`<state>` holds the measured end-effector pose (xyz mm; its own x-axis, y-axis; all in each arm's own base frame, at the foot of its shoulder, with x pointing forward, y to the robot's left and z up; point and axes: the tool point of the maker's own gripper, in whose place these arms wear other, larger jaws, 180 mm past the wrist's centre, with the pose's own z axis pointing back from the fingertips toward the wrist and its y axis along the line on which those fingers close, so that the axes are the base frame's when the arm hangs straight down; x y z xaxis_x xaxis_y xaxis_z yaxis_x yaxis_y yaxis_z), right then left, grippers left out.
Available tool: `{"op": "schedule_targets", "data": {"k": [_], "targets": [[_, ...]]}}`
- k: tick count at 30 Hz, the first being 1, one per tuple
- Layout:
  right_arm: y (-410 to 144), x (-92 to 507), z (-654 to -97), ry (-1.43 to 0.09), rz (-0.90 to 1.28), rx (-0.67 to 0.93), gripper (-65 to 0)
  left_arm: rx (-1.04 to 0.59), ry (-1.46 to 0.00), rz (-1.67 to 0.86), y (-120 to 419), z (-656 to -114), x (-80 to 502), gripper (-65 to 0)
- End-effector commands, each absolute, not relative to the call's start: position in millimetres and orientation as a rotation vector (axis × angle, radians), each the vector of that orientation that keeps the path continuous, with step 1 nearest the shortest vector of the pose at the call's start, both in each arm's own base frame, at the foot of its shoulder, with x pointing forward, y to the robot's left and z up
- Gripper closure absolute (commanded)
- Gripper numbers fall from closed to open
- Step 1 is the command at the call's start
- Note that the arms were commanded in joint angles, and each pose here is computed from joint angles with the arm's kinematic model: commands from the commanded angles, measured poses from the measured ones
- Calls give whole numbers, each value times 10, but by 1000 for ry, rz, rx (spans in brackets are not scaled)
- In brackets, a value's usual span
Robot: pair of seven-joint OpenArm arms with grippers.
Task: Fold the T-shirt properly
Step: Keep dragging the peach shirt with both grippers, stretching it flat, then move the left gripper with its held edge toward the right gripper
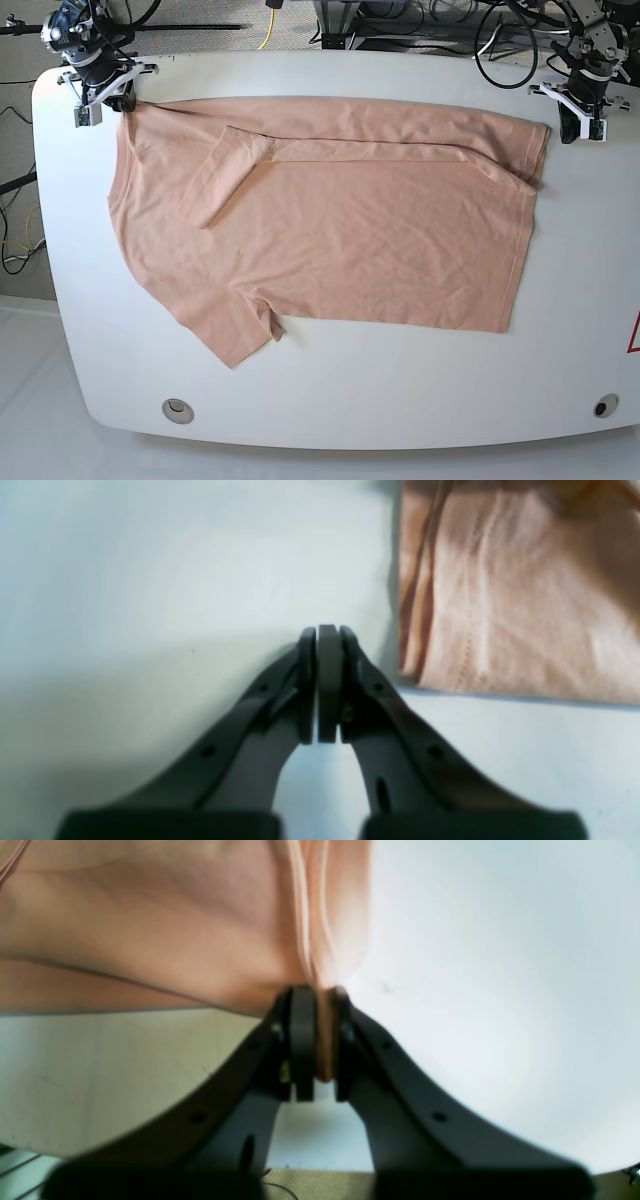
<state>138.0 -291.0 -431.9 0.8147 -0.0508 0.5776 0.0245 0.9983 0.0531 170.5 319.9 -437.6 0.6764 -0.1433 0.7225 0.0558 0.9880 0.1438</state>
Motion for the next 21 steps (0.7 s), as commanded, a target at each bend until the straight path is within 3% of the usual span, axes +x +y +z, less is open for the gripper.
{"op": "schedule_targets", "data": {"k": [1, 14, 21], "targets": [[-2922, 1120, -4477, -481, -15, 21, -6, 190, -207, -213, 3294, -4952, 639, 0], [-2789, 1213, -4496, -488, 19, 49, -6, 327, -498, -275, 3146, -4171, 1598, 0], [-2789, 1210, -4497, -486, 19, 48, -6, 365, -511, -287, 3134, -3996, 1864, 0]]}}
